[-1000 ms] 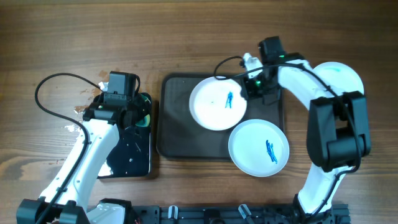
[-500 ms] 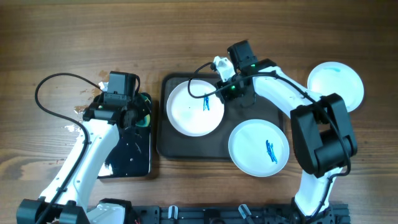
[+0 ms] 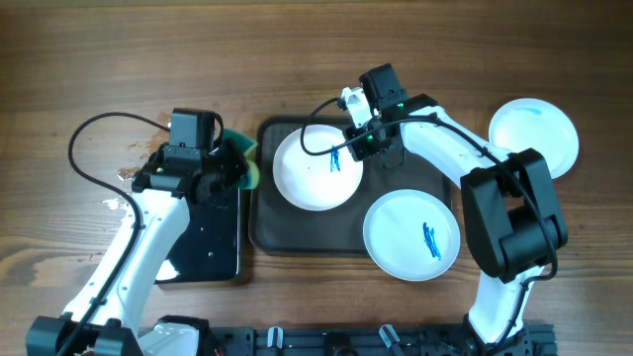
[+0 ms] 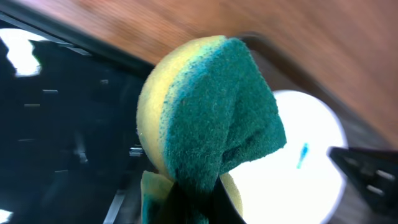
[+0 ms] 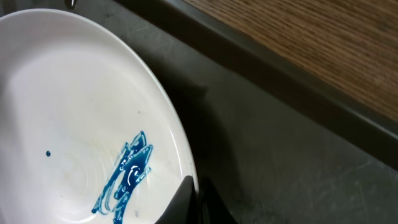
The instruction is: Clean dirty plates on tray and stack at the side
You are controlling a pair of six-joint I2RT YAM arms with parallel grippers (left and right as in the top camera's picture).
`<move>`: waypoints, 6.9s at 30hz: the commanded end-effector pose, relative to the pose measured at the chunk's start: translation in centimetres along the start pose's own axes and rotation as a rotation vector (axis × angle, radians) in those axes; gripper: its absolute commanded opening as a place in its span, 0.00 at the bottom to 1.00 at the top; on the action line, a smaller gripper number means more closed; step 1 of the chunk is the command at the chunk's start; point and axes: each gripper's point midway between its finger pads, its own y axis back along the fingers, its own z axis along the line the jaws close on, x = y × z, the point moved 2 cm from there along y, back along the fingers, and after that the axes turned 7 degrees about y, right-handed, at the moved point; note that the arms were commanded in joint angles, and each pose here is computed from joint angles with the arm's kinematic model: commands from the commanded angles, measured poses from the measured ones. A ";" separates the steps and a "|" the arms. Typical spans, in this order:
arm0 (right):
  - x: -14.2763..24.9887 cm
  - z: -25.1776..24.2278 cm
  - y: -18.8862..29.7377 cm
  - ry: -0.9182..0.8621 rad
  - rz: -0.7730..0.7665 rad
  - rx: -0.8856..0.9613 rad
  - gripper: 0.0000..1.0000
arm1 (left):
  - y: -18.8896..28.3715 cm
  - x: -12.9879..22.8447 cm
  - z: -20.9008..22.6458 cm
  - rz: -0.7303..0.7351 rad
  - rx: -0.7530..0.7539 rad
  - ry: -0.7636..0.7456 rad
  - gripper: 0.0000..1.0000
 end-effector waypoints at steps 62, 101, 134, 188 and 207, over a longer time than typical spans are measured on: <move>-2.6 -3.0 -5.0 0.412 -0.048 0.159 0.53 | 0.7 1.0 -3.7 0.109 0.191 0.059 0.04; 1.1 -0.3 -3.2 -1.297 0.061 0.095 0.56 | 0.6 0.8 -3.5 0.091 0.175 0.052 0.04; -4.8 -3.6 -1.2 0.141 -0.170 0.106 0.83 | 0.5 0.8 -3.4 0.091 0.170 0.053 0.04; 3.2 -1.5 0.9 -0.558 0.146 0.294 0.04 | -1.9 1.5 -3.4 0.149 0.171 0.004 0.04; 1.1 3.5 0.1 -0.778 0.138 -0.037 0.05 | -5.6 4.5 -9.5 0.208 0.330 0.018 0.04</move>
